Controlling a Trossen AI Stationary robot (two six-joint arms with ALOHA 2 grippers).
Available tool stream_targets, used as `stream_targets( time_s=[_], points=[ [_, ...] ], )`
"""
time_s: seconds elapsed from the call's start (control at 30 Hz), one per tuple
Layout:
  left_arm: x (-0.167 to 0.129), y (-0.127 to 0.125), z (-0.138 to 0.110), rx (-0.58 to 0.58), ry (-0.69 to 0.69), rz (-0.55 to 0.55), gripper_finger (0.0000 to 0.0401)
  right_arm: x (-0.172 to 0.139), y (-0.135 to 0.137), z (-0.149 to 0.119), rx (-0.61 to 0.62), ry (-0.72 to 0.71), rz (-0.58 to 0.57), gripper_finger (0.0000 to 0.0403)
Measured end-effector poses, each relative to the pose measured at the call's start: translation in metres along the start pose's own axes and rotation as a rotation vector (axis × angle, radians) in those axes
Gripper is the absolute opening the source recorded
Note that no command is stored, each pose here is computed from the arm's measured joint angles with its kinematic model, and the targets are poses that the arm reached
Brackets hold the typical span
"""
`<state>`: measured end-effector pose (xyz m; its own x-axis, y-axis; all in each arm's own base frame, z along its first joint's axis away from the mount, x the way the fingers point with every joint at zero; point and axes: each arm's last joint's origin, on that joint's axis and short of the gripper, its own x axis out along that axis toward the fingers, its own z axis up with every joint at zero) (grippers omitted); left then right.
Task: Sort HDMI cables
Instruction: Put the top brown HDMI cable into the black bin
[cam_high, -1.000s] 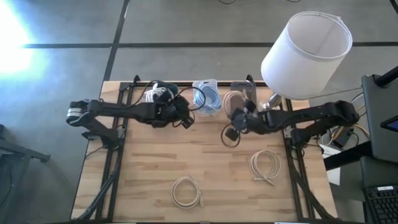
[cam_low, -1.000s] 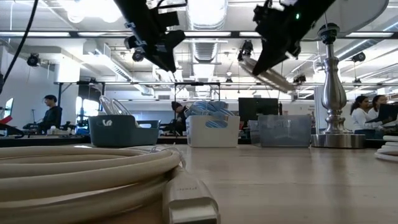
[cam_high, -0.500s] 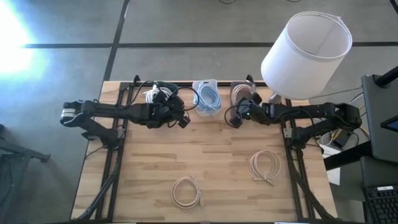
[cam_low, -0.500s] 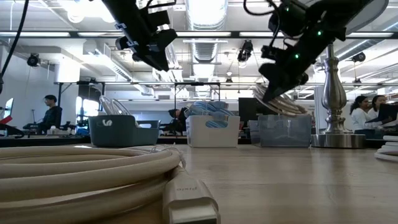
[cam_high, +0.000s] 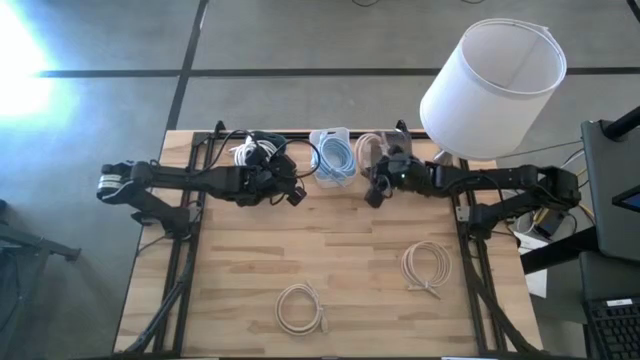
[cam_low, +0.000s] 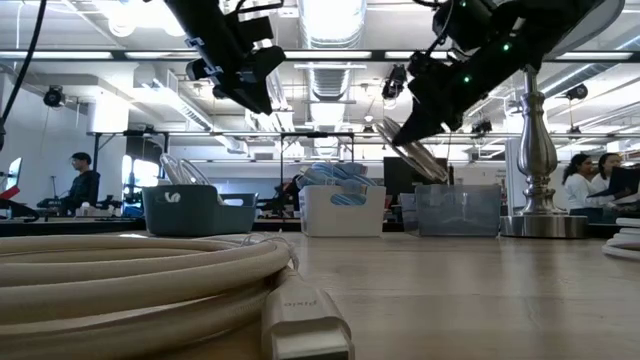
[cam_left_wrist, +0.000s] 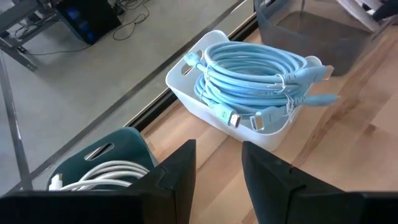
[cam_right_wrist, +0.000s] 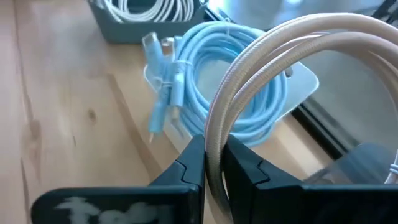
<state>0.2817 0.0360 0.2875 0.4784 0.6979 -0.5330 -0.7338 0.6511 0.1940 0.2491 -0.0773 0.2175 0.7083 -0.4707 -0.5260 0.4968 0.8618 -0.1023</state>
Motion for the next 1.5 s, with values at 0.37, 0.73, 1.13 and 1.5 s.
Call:
stream_targets(
  time_s=[0.37, 0.73, 1.13, 1.5],
  points=[
    [0.000, 0.000, 0.000, 0.001, 0.002, -0.001, 0.0133, 0.011, -0.035, -0.023, 0.238, 0.007, -0.013, 0.0029],
    [0.000, 0.000, 0.000, -0.007, 0.003, -0.001, 0.0133, 0.012, -0.034, -0.054, 0.237, 0.092, -0.032, 0.0030],
    [0.000, 0.000, -0.001, -0.023, 0.003, -0.001, 0.0133, 0.012, -0.034, -0.059, 0.238, 0.097, -0.033, 0.0124],
    [0.000, 0.000, -0.001, -0.018, 0.003, -0.001, 0.0133, 0.007, -0.006, -0.035, 0.150, 0.033, 0.084, 0.0155]
  ],
)
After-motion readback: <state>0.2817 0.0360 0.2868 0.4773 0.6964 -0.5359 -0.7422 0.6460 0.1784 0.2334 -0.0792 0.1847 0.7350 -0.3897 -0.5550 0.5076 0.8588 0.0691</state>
